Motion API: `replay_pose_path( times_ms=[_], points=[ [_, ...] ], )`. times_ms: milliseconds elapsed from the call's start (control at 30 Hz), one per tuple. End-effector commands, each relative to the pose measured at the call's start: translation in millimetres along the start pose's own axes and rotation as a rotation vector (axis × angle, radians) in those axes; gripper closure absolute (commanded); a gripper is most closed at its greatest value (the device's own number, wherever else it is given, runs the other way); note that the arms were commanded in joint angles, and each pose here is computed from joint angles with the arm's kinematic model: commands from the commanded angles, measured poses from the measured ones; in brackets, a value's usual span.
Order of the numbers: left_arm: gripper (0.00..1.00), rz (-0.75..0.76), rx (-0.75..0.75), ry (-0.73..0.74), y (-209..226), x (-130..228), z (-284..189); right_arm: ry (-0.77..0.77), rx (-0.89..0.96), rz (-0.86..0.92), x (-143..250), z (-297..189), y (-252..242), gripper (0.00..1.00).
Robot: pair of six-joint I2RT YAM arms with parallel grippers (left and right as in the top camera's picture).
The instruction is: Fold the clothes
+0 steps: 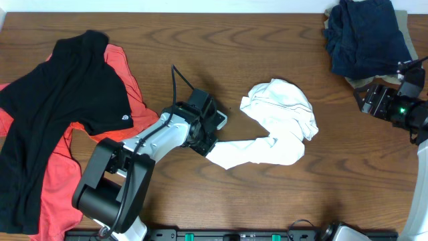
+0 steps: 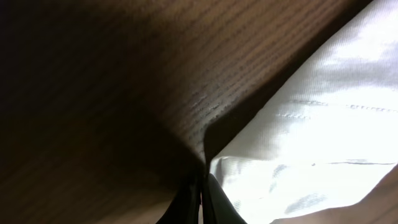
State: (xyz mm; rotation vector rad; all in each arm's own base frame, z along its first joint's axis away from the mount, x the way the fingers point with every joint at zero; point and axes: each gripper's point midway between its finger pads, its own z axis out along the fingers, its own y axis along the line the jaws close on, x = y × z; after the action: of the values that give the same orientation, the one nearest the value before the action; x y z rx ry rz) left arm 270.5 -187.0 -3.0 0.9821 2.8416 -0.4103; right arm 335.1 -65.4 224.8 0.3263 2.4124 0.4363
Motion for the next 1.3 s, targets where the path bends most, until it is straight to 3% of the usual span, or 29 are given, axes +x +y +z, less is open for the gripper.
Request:
replay_pose_path(
  times_ms=[0, 233, 267, 400, 533, 700, 767, 833, 867, 900, 933, 1100, 1267],
  points=[
    [0.94, 0.000, -0.051, 0.033, 5, -1, 0, 0.000, -0.004, -0.016, -1, 0, 2, 0.26],
    [0.93, 0.074, -0.107, -0.021, -7, -26, -24, 0.003, -0.011, -0.013, 0, 0, 3, 0.27],
    [0.90, 0.083, -0.106, -0.019, -10, -26, -23, 0.003, -0.011, -0.013, 0, 0, 3, 0.26],
    [0.40, 0.177, -0.096, -0.008, -25, -26, -19, 0.002, -0.011, -0.014, 0, 0, 3, 0.26],
    [0.27, 0.318, -0.084, 0.022, -40, -22, -10, 0.003, -0.011, -0.013, 0, 0, 3, 0.27],
    [0.24, 0.366, -0.107, 0.069, -40, -17, 8, 0.004, -0.011, -0.013, 0, 0, 3, 0.26],
    [0.25, 0.366, -0.124, 0.072, -36, -18, 13, 0.006, -0.011, -0.012, 1, 0, 3, 0.26],
    [0.35, 0.367, -0.125, 0.066, -36, -20, 14, 0.010, -0.011, -0.010, 2, 0, 3, 0.26],
    [0.54, 0.367, -0.125, 0.065, -36, -21, 14, 0.012, -0.011, -0.009, 2, 0, 3, 0.26],
    [0.81, 0.367, -0.126, 0.062, -36, -21, 13, 0.014, -0.011, -0.008, 3, 0, 3, 0.27],
    [0.94, 0.365, -0.133, 0.062, -34, -21, 13, 0.017, -0.011, -0.006, 3, 0, 3, 0.26],
    [0.94, 0.307, -0.265, 0.016, -17, -37, -7, 0.018, -0.017, -0.005, 4, 0, 4, 0.26],
    [0.94, 0.195, -0.379, -0.110, 4, -77, -74, 0.015, -0.074, -0.024, 3, 1, 18, 0.29]
  ],
)
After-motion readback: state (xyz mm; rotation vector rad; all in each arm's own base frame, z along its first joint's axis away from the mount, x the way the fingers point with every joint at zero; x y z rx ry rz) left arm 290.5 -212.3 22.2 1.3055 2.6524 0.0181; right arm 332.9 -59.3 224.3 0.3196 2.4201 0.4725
